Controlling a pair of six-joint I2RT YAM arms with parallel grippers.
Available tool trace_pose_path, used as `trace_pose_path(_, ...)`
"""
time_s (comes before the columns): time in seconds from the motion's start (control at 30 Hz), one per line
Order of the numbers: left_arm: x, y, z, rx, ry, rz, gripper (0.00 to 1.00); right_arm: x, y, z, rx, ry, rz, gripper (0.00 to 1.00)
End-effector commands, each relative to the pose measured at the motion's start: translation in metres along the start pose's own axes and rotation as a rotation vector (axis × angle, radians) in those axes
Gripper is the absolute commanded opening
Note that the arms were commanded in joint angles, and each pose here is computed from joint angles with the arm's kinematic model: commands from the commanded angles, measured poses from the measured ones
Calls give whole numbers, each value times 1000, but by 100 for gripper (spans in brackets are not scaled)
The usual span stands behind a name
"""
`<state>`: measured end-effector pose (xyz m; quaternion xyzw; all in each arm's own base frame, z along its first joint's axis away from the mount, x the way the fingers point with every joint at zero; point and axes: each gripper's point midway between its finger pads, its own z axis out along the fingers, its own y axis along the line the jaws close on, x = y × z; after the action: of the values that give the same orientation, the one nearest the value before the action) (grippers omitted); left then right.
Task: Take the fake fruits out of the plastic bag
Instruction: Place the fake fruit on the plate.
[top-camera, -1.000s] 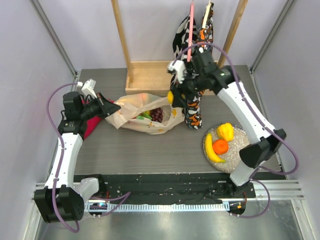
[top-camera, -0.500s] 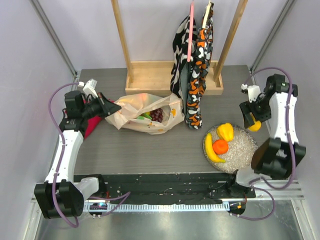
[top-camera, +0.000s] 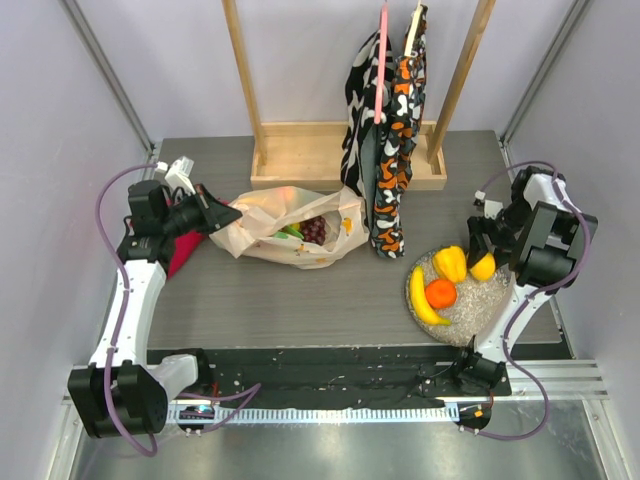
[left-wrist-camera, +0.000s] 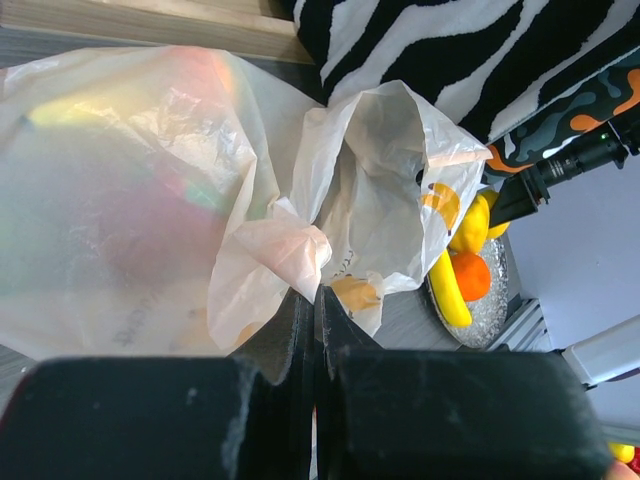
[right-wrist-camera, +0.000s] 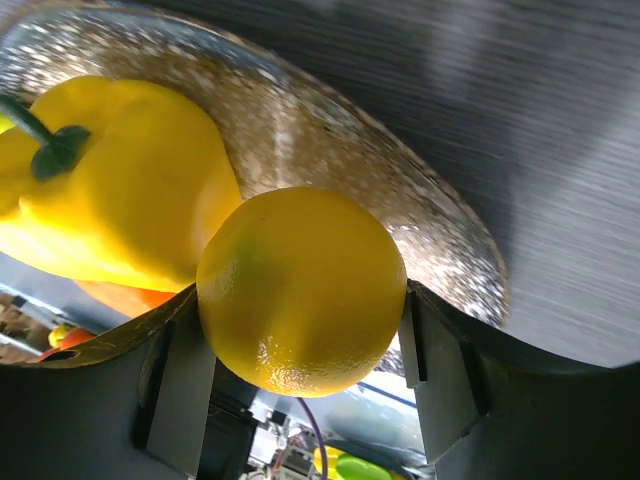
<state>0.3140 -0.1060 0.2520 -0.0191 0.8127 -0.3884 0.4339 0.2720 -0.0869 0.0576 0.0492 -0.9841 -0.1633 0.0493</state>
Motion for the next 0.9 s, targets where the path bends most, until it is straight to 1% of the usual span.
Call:
trace_pose_path(0.0, -16, -12, -8, 13, -45, 65, 0, 3, 28, -11, -111, 11, 43, 67)
trace_pose_path(0.03, -16, -11, -8, 13, -45, 65, 0, 0, 30, -11, -124, -3, 47, 72)
trace_pose_path(0.07, -16, -11, -8, 11, -44, 61, 0, -1, 32, -12, -135, -11, 46, 92)
trace_pose_path(0.1, -16, -11, -8, 11, -44, 61, 0, -3, 35, -14, -155, -20, 46, 99)
trace_pose_path(0.17, -16, -10, -7, 11, -40, 61, 0, -2, 45, -18, -206, -18, 54, 100)
trace_pose_path(0.27, -18, -12, -7, 14, -36, 61, 0, 3, 44, -33, -177, -34, 46, 100)
trace_pose_path(0.37, -19, -12, -7, 13, -37, 67, 0, 1, 33, -65, -72, -132, 20, 100)
trace_pose_path(0.4, -18, -11, -7, 12, -35, 64, 0, -5, 32, -81, -36, -186, -10, 100)
trace_pose_path(0.47, -16, -9, -6, 7, -31, 59, 0, -12, 43, -113, 9, -307, -127, 100)
trace_pose_path(0.5, -13, -7, -6, 5, -27, 55, 0, -23, 62, -134, -23, -415, -207, 100)
trace_pose_path(0.53, -12, -7, -6, 6, -24, 56, 0, -23, 89, -156, -4, -501, -350, 100)
trace_pose_path(0.6, -10, -6, -6, 3, -23, 57, 0, -27, 144, -176, -48, -609, -576, 100)
trace_pose_path(0.63, -9, -5, -6, 2, -21, 58, 0, -22, 172, -181, -55, -629, -654, 100)
trace_pose_path(0.67, -9, -6, -7, 3, -19, 60, 0, -23, 226, -184, -73, -670, -793, 100)
trace_pose_path(0.73, -10, -8, -8, 6, -18, 66, 0, -21, 287, -193, -149, -737, -861, 100)
trace_pose_path(0.77, -8, -8, -8, 5, -13, 65, 0, -20, 338, -193, -239, -763, -927, 98)
trace_pose_path(0.8, -8, -9, -9, 12, -10, 68, 0, -22, 361, -200, -276, -796, -934, 95)
trace_pose_path(0.83, -7, -11, -11, 16, -11, 72, 0, -26, 382, -198, -292, -807, -951, 90)
trace_pose_path(0.87, -6, -12, -11, 20, -9, 69, 0, -31, 401, -198, -323, -821, -974, 78)
